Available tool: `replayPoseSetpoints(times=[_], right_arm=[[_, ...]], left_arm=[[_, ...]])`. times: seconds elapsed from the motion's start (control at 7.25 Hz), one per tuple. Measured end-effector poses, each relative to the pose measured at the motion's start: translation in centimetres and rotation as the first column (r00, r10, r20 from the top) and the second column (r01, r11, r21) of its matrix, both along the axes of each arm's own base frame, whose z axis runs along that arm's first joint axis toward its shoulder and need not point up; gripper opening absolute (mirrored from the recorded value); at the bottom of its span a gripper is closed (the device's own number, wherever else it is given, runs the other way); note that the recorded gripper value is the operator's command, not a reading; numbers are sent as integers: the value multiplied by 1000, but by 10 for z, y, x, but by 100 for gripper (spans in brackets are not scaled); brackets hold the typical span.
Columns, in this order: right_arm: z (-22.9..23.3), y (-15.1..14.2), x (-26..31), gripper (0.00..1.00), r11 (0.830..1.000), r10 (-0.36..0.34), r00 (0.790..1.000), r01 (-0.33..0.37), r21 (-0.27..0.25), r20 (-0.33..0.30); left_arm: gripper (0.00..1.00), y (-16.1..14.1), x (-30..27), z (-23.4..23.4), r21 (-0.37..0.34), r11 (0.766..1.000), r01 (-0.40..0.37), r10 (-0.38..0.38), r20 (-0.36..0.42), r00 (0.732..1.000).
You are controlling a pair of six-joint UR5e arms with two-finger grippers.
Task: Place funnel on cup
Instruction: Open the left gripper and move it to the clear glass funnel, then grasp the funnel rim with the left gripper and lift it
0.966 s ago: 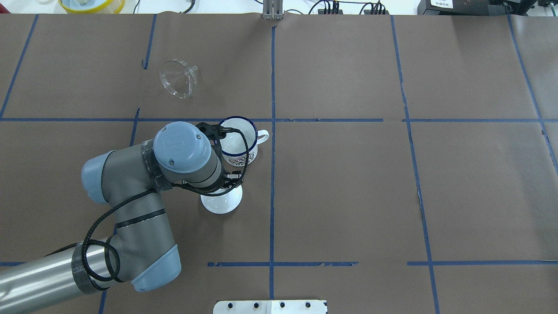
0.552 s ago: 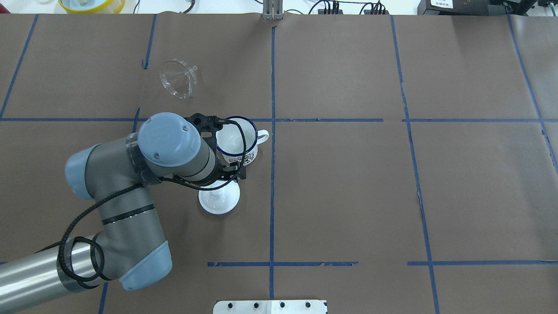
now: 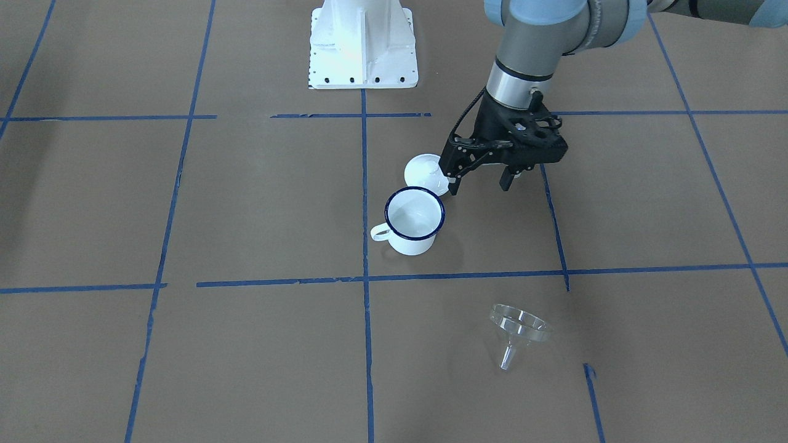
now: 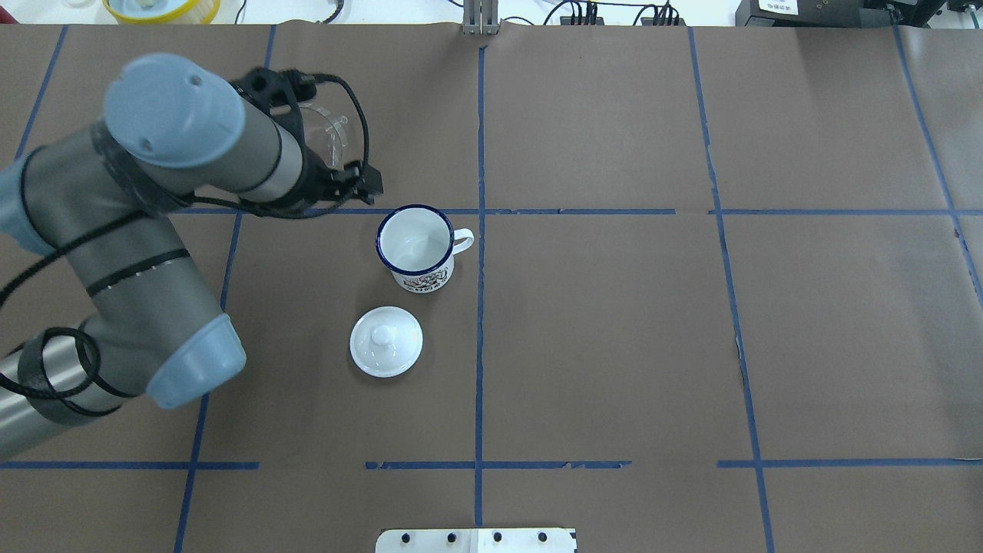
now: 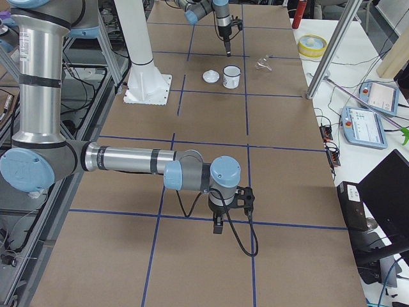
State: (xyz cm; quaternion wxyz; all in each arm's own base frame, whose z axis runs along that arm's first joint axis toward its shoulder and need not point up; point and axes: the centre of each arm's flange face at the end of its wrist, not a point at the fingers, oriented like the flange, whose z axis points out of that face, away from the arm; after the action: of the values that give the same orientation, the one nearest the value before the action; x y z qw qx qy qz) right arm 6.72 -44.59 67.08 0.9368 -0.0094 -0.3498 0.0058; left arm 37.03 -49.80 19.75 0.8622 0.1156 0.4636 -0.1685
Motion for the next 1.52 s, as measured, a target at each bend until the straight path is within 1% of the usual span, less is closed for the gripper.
replayPoseSetpoints(times=[0.14,0.28,0.41,0.55,0.69,0.83,0.97,1.1,1.24,1.52], right_arm=[[0,0,0,100,1000,0,1000,0,0,0],[0,0,0,100,1000,0,1000,0,0,0],[0,0,0,100,1000,0,1000,0,0,0],[0,0,0,100,1000,0,1000,0,0,0],[0,0,0,100,1000,0,1000,0,0,0],[0,0,0,100,1000,0,1000,0,0,0],[0,0,0,100,1000,0,1000,0,0,0],[0,0,0,100,1000,0,1000,0,0,0],[0,0,0,100,1000,0,1000,0,0,0],[0,0,0,100,1000,0,1000,0,0,0]], left_arm=[[100,-18,-17,5,-41,994,98,-101,-90,991],[100,-34,-26,20,-109,974,197,-215,-187,959],[99,-51,-25,42,-185,940,286,-327,-261,908],[96,-68,-18,71,-265,899,348,-421,-306,854],[91,-83,-8,102,-342,854,393,-500,-329,801],[89,-94,-1,128,-402,811,426,-564,-340,752],[85,-101,5,149,-447,777,443,-607,-342,718],[82,-105,11,163,-485,751,449,-634,-337,696],[79,-106,16,169,-517,729,448,-653,-332,680],[78,-114,28,164,-571,693,440,-685,-330,649]])
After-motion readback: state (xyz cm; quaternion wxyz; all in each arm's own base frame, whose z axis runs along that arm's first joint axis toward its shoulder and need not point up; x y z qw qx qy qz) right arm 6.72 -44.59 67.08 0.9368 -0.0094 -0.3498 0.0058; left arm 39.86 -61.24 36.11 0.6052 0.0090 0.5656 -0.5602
